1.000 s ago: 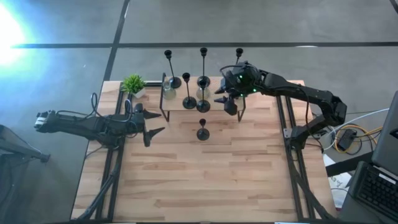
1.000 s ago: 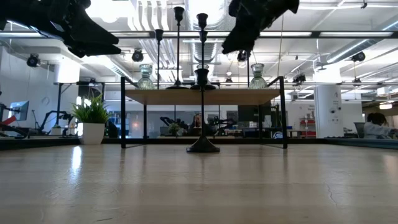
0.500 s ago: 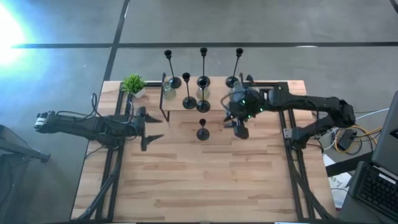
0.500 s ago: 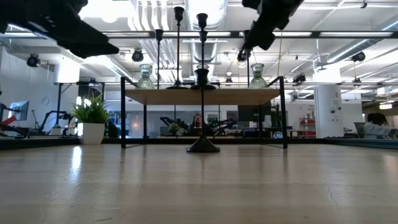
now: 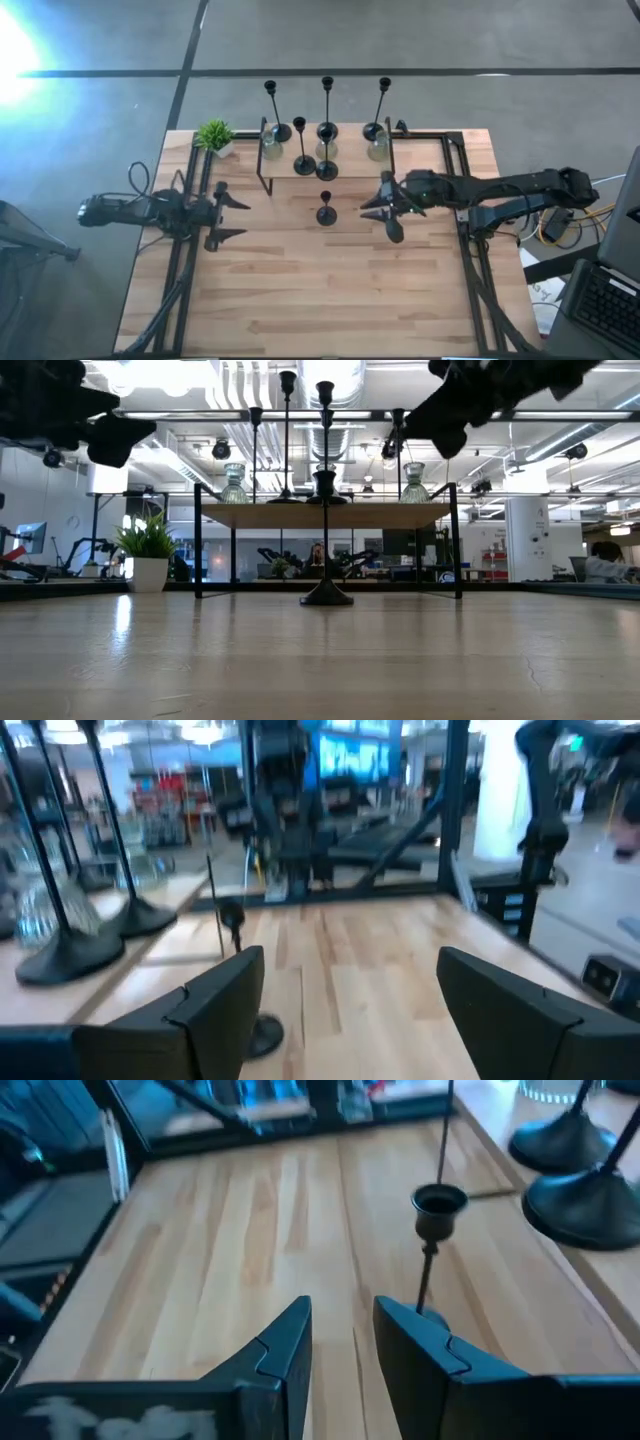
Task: Pick & Place candle stick holders
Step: Put the black candle holder on the shelf
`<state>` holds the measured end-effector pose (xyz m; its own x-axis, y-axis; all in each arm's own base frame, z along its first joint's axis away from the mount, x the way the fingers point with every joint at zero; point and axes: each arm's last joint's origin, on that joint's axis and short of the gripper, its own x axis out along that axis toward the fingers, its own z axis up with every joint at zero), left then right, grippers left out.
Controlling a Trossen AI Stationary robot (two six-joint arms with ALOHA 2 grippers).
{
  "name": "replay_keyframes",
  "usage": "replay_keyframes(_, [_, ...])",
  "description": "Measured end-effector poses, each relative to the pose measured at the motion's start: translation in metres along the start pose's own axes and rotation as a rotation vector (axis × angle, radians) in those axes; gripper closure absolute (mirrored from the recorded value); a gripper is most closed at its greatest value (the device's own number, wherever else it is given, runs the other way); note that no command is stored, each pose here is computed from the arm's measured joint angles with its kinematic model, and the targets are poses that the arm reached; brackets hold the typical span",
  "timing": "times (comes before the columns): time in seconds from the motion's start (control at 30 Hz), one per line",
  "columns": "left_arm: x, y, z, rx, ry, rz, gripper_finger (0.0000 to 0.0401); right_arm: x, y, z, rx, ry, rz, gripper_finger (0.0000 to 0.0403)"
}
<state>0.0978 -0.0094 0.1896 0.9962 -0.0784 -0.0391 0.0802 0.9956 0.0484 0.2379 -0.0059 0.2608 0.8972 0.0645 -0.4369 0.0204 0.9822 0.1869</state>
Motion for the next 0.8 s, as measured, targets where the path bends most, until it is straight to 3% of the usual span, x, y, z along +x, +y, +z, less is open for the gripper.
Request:
replay_keyframes(0.33, [-0.002, -0.001, -0.018, 0.006, -0.007, -0.015, 0.0101, 0.014, -0.011, -0.049, 0.016, -0.103, -0.062, 0.0305])
replay_keyframes(0.57, [-0.003, -0.001, -0.018, -0.018, -0.007, -0.023, 0.0101, 0.021, -0.016, -0.067, -0.003, -0.161, -0.074, 0.0304])
replay_keyframes(0.8, [-0.002, -0.002, -0.019, -0.04, 0.003, -0.026, 0.0101, 0.041, -0.019, -0.075, -0.025, -0.112, -0.092, 0.0296])
